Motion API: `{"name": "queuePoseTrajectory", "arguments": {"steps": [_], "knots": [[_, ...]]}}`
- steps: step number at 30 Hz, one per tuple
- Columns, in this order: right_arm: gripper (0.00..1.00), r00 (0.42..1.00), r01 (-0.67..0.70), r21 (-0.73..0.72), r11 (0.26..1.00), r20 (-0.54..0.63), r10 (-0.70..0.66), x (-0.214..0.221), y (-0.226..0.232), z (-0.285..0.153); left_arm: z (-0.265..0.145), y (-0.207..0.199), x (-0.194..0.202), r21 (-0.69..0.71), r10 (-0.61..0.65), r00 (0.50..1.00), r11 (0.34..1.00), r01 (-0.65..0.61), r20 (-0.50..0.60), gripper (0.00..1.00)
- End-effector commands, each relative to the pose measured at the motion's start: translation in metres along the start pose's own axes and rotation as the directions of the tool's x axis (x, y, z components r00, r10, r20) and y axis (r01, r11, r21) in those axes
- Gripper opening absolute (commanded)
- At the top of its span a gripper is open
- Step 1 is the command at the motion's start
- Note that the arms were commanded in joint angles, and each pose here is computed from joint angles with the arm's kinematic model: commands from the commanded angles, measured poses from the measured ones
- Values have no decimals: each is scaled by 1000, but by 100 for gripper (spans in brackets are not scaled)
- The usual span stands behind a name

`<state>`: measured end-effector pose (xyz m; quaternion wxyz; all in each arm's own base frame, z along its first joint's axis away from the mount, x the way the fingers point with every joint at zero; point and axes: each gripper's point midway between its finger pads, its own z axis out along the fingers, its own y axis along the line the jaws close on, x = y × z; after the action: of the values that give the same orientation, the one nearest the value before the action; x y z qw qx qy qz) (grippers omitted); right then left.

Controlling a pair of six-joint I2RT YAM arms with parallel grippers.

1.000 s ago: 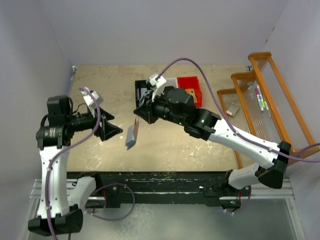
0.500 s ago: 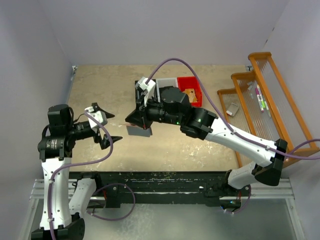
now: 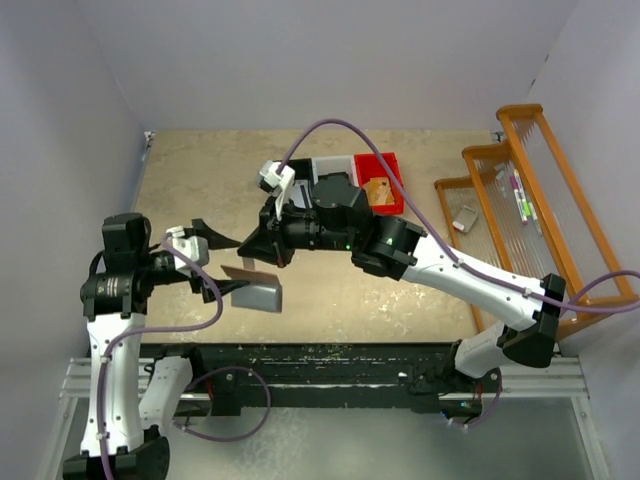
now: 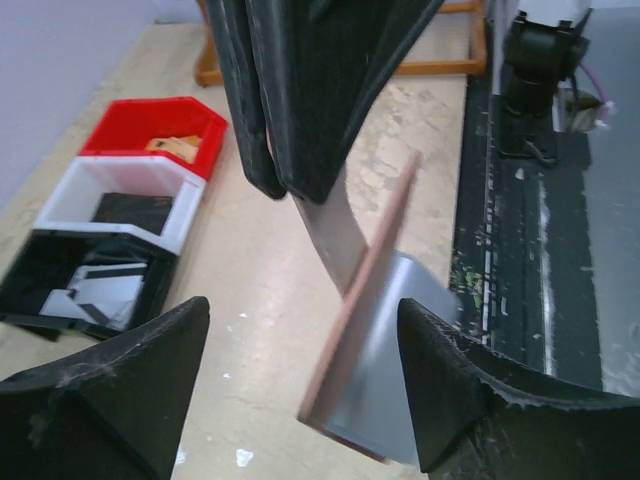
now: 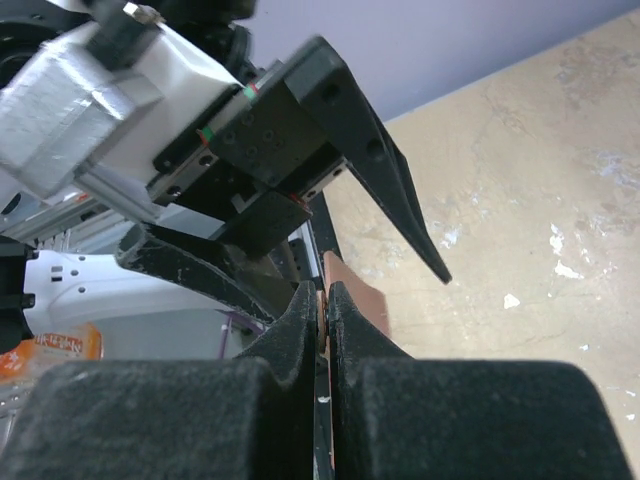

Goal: Take the credit cards out of the card holder

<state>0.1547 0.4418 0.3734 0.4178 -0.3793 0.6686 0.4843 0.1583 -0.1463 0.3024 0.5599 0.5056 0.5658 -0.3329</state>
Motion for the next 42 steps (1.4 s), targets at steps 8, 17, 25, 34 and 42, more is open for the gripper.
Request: {"name": "queuePoseTrajectory", "arguments": {"steps": [8,17,25,34,42], "knots": [[0,990,35,-59,998,140,-26,-50,22,-10,4,-21,0,127,-15,998,992,7,61,29],[16,991,27,-47,999,129,-21,-39,17,-14,3,-16,-26,133,-167,981,979,153,100,0],[87,987,27,-31,999,160,-21,-33,-6,-66,0,-5,-64,133,-309,944,946,294,112,0],[88,994,23,-111,994,111,-11,18,-1,-101,2,27,-92,178,-527,845,844,507,91,0],[85,996,18,-103,995,91,-9,48,-16,-95,3,44,-102,194,-667,743,738,646,63,0]]}}
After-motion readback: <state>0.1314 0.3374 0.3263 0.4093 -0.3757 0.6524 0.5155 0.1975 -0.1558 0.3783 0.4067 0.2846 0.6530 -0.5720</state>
